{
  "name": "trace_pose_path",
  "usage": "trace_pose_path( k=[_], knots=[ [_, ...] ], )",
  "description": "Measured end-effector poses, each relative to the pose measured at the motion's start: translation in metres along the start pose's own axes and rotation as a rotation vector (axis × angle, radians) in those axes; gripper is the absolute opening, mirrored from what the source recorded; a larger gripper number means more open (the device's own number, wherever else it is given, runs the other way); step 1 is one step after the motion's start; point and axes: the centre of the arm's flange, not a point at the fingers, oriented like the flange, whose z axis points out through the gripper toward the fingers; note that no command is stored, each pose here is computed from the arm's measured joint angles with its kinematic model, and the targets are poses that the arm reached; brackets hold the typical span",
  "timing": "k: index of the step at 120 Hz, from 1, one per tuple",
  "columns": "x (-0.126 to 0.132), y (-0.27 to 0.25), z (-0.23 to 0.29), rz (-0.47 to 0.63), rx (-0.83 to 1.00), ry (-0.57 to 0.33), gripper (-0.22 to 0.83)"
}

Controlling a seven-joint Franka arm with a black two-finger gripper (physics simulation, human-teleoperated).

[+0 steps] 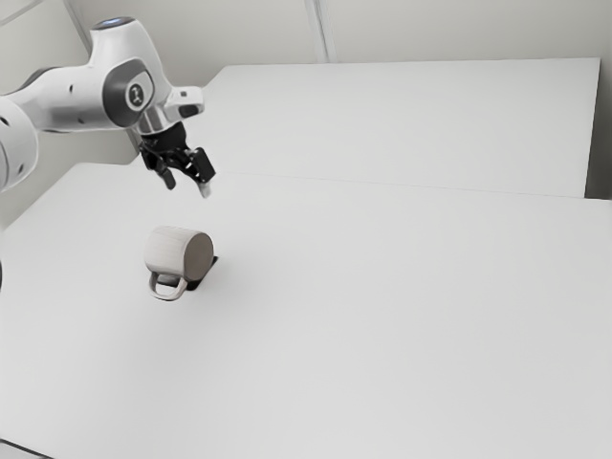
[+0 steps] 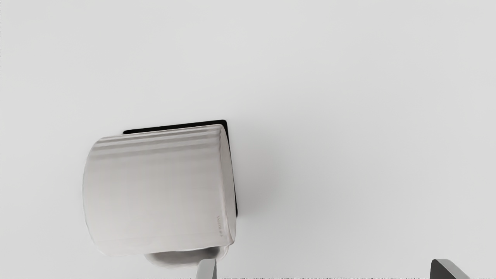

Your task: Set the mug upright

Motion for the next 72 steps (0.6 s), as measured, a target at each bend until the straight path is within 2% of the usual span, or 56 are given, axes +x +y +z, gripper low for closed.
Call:
trace_pose_path(
  k=[16, 39, 54, 72],
  knots=[
    [-0.008, -0.021, -0.001, -0.036, -0.017, 0.008, 0.61],
    [-0.024, -0.106, 0.044, -0.154, -0.166, 0.008, 0.62],
    [-0.027, -0.148, 0.062, -0.17, -0.247, 0.016, 0.61],
    [-0.048, -0.2, 0.082, -0.191, -0.368, 0.0, 0.62]
  ],
)
